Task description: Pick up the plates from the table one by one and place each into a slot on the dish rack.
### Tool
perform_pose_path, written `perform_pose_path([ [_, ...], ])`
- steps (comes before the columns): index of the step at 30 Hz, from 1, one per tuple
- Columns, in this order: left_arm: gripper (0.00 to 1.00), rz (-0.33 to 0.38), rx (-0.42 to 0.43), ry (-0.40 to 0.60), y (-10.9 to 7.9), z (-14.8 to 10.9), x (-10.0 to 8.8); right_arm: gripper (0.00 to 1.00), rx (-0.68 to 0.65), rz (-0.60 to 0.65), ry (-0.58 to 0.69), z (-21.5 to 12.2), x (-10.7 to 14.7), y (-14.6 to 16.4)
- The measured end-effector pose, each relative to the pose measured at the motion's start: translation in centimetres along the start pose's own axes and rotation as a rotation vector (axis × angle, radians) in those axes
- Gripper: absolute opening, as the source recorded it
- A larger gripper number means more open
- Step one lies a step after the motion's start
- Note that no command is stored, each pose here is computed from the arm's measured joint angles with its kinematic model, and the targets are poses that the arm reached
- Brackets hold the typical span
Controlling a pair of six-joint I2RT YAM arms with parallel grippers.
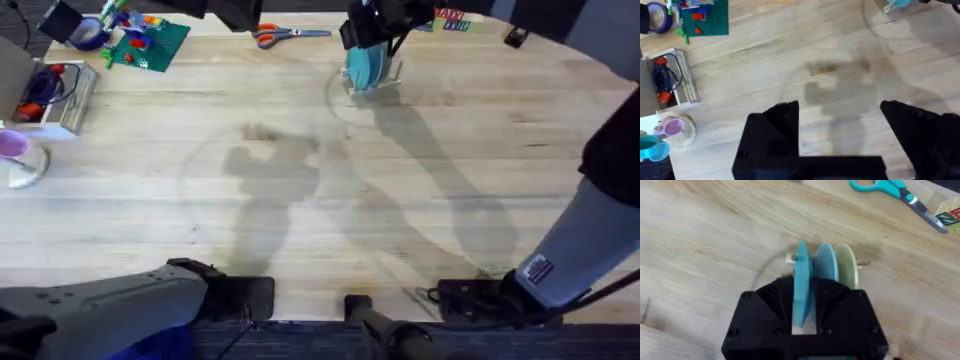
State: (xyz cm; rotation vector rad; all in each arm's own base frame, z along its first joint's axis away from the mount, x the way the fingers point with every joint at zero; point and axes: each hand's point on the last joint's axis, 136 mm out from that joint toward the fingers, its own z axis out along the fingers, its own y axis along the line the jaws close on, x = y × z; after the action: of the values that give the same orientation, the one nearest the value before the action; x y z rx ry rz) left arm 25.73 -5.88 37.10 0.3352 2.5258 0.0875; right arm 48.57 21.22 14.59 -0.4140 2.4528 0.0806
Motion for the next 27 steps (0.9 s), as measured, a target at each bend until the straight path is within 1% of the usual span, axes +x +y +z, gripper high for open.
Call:
perform_pose_path([
  [8, 0.993, 0.0, 0.0, -0.003, 0.0, 0.0, -0.1, 0.258, 0.001, -0.01, -0.003, -0.3, -0.3, -0.1],
  [15, 0.994, 0.0, 0.0, -0.003, 0.0, 0.0, -0.1, 0.272, 0.002, -0.035, -0.018, -2.1, -2.0, -0.2],
  [19, 0.994, 0.0, 0.0, -0.003, 0.0, 0.0, -0.1, 0.315, 0.005, -0.047, -0.01, -3.2, -2.5, -0.3],
  [21, 0.994, 0.0, 0.0, -0.003, 0.0, 0.0, -0.1, 0.365, 0.008, -0.051, 0.003, -3.7, -2.6, -0.4],
  [24, 0.993, 0.0, 0.0, -0.003, 0.0, 0.0, -0.1, 0.495, 0.01, -0.058, 0.037, -4.7, -2.2, -0.6],
  [25, 0.993, 0.0, 0.0, -0.002, 0.0, 0.0, -0.1, 0.546, 0.011, -0.061, 0.048, -5.0, -2.1, -0.6],
  [27, 0.993, 0.0, 0.0, -0.003, 0.0, 0.0, -0.1, 0.687, 0.012, -0.065, 0.07, -5.7, -1.9, -0.7],
])
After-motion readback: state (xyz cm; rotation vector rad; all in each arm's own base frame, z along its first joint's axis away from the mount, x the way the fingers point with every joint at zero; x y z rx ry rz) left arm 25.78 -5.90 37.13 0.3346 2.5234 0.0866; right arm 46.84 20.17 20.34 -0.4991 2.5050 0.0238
